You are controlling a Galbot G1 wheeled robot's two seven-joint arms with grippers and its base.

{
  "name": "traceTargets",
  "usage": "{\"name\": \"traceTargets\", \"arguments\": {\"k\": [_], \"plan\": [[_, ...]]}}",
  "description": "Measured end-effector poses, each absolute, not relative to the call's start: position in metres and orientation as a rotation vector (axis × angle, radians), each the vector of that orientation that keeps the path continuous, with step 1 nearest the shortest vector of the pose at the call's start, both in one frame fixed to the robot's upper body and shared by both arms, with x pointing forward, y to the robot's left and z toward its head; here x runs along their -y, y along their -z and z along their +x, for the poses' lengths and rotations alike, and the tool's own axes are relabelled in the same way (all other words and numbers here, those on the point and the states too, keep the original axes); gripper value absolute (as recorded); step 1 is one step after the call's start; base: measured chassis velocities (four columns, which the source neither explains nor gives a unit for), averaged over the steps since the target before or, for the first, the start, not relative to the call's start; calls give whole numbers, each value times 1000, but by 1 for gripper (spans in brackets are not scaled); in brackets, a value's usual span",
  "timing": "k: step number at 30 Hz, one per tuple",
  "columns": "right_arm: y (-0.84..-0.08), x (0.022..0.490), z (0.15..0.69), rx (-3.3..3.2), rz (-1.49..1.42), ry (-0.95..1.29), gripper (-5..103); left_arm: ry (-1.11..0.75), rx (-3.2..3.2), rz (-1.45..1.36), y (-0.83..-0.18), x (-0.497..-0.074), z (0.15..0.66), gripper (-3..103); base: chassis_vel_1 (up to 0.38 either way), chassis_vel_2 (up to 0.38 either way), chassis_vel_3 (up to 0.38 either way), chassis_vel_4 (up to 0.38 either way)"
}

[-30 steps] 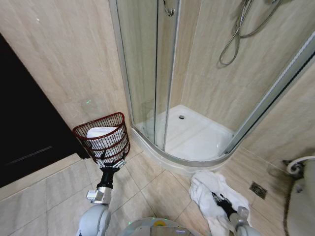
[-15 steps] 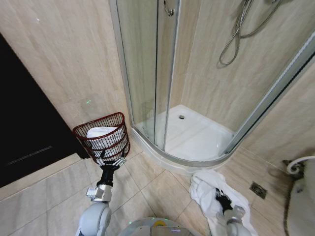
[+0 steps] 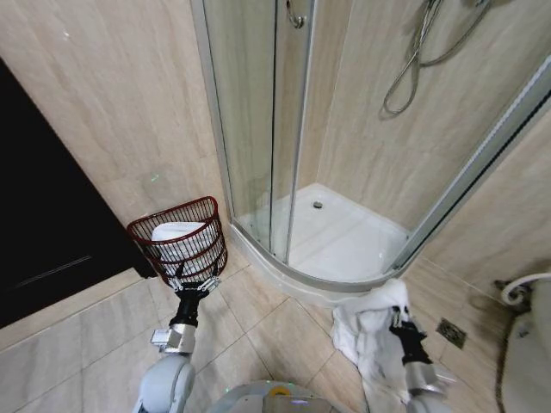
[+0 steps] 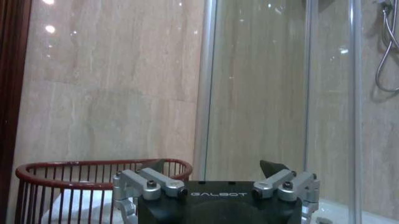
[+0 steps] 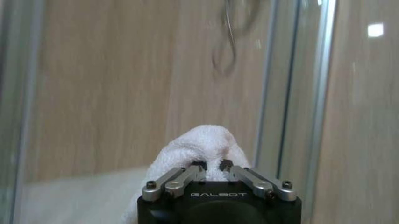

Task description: Discard the used towel into the hamper.

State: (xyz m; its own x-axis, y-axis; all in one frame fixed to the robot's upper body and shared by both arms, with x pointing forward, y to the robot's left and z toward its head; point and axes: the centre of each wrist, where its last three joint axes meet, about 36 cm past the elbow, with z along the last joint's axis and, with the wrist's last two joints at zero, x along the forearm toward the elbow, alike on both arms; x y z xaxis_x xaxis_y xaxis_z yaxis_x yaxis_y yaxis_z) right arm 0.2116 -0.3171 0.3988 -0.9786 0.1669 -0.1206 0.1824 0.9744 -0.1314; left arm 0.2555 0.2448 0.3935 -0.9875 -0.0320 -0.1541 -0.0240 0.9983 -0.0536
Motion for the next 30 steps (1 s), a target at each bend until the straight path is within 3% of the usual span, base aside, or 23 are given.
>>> {"name": "traceTargets", "arguments": {"k": [4,13,30], "plan": [[-463,295,212,-2897,224,230,10,120,-2972,-35,-398,-243,256,100,0,0,0,0],[-511,251,217,-2839,139,190,10,115,-2979,-30,-399,-248,253,100,0,0,0,0],[-505,233,235,-2865,124,148,10,108,-2984,-19,-394,-249,254,100,93,100,8,4]]}}
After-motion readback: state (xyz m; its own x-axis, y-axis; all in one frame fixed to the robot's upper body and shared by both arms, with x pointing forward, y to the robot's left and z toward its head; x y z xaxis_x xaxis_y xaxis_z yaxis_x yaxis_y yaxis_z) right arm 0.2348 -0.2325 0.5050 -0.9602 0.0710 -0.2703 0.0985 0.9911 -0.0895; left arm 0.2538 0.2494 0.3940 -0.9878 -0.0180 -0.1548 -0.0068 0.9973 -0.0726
